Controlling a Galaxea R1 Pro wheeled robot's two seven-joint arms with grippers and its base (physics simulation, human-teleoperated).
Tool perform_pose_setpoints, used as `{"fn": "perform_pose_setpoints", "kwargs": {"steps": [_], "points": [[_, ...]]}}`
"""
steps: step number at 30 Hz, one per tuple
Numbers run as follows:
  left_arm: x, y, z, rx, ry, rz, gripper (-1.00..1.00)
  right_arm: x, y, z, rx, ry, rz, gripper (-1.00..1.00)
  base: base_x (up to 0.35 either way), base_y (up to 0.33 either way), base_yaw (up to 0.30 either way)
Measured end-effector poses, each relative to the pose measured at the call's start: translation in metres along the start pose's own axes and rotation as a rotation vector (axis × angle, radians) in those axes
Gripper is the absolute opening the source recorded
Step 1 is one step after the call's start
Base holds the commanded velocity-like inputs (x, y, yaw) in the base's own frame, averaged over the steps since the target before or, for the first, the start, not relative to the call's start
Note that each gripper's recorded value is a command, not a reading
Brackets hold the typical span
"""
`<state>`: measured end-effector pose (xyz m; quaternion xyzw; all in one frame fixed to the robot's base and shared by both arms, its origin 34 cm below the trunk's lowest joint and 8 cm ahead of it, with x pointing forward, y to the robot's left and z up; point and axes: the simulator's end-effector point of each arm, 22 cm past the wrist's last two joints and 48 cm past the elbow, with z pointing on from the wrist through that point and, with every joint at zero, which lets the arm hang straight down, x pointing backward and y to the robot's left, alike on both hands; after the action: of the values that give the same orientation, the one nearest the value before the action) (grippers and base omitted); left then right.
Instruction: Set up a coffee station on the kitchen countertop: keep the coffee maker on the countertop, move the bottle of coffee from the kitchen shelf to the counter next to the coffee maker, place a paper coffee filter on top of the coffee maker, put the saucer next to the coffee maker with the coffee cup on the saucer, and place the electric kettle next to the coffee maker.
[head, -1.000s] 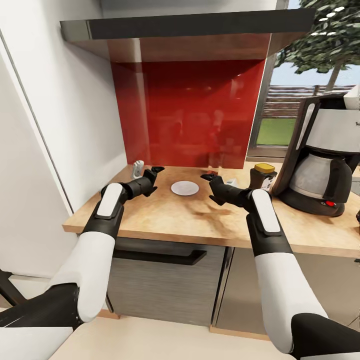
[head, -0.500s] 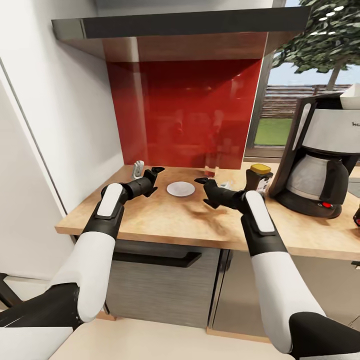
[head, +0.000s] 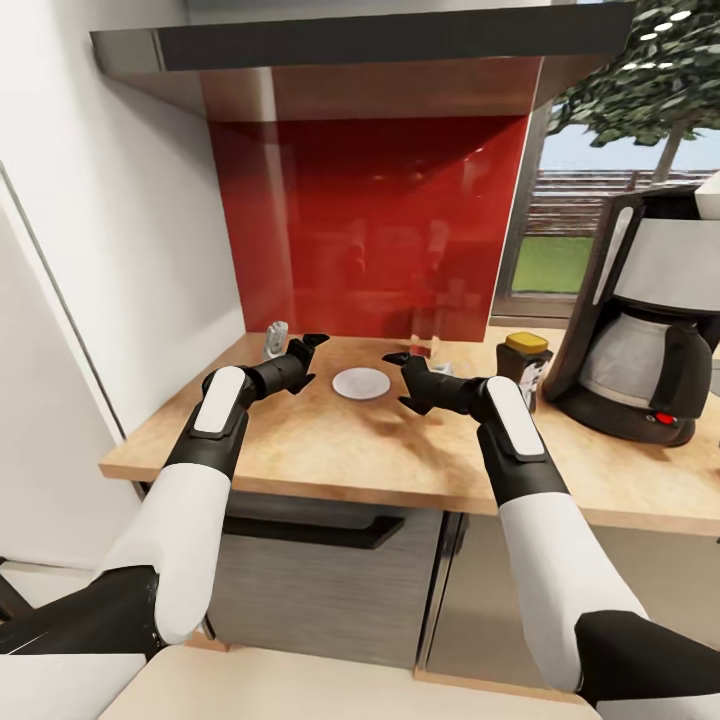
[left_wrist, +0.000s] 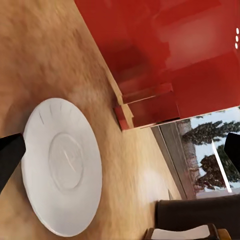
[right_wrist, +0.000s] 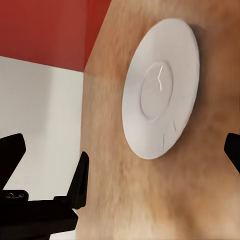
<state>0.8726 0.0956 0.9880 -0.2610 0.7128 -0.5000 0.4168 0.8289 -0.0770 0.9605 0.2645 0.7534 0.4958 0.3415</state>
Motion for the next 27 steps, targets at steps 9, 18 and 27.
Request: {"fn": "perform_pose_setpoints", "kwargs": {"steps": [9,18,27], "points": [[0.001,0.001,0.000,-0.002,0.002,-0.001,1.00,0.001,-0.004,0.002,0.008,0.004,0.004,1.00,0.069,-0.055,0.000],[0.010,0.015,0.005,-0.030,0.026,-0.017,1.00,0.005,-0.014,0.006,0.027,0.017,0.019,1.00,0.009,-0.012,0.000],[0.012,0.018,0.006,-0.034,0.029,-0.020,1.00,0.007,-0.017,0.007,0.032,0.022,0.026,1.00,0.001,-0.085,0.000]]}}
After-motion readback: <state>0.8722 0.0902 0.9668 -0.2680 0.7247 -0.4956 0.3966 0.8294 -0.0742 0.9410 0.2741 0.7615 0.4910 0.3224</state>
